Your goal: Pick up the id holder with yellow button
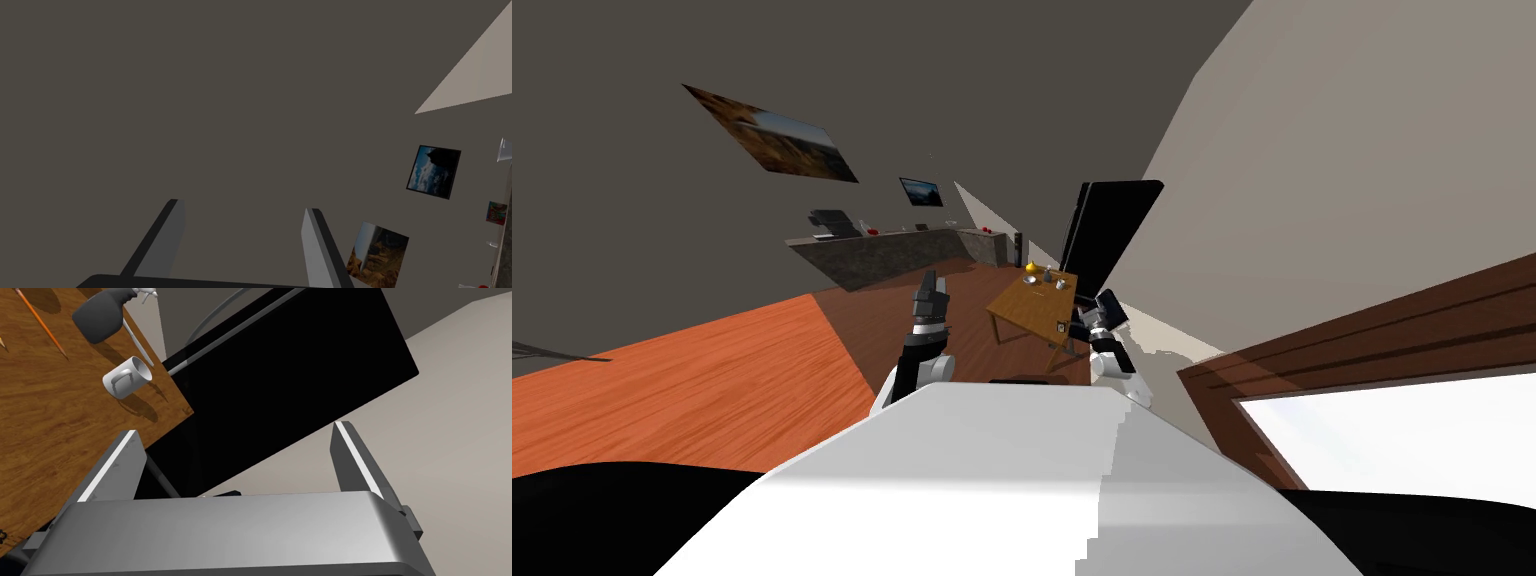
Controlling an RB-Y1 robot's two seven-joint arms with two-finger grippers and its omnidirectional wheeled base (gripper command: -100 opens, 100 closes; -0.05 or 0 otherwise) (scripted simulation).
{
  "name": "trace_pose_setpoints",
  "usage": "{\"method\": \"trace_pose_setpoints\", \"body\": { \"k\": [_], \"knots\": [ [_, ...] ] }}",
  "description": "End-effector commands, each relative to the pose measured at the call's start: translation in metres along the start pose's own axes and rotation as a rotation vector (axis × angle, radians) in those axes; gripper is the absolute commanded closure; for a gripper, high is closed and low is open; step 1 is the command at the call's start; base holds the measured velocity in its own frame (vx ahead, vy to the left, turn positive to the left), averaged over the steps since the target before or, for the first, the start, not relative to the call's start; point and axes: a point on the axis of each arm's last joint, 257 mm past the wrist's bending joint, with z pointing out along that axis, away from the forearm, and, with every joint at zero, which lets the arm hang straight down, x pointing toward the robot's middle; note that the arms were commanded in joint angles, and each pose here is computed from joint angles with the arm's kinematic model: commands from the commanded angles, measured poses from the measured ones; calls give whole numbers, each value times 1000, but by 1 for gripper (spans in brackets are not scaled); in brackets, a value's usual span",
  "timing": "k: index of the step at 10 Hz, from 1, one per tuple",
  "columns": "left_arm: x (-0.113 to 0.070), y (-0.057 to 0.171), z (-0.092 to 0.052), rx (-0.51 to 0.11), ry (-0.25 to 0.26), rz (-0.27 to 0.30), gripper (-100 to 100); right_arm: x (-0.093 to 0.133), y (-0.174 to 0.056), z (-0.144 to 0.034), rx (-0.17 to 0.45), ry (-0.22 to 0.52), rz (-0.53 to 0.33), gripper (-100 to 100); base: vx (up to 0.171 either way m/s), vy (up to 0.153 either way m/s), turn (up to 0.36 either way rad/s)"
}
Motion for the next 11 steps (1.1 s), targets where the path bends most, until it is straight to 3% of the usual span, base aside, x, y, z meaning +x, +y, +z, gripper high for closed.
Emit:
{"method": "trace_pose_setpoints", "body": {
  "k": [1, 4, 5, 6, 8, 11],
  "knots": [
    [0, 0, 0, 0, 0, 0, 0, -18, -12, 2, 39, -31, 28, -100, 7, -8, 88],
    [0, 0, 0, 0, 0, 0, 0, -58, -36, 10, 136, -116, 143, -100, 13, -10, 116],
    [0, 0, 0, 0, 0, 0, 0, -67, -44, 7, 153, -136, 145, -100, 13, -10, 70],
    [0, 0, 0, 0, 0, 0, 0, -79, -48, 11, 182, -167, 206, -100, 16, -6, 111],
    [0, 0, 0, 0, 0, 0, 0, -92, -60, 6, 204, -197, 207, -100, 10, -5, 38],
    [0, 0, 0, 0, 0, 0, 0, -135, -79, 3, 272, -309, 340, -100, 15, -6, 120]
  ]
}}
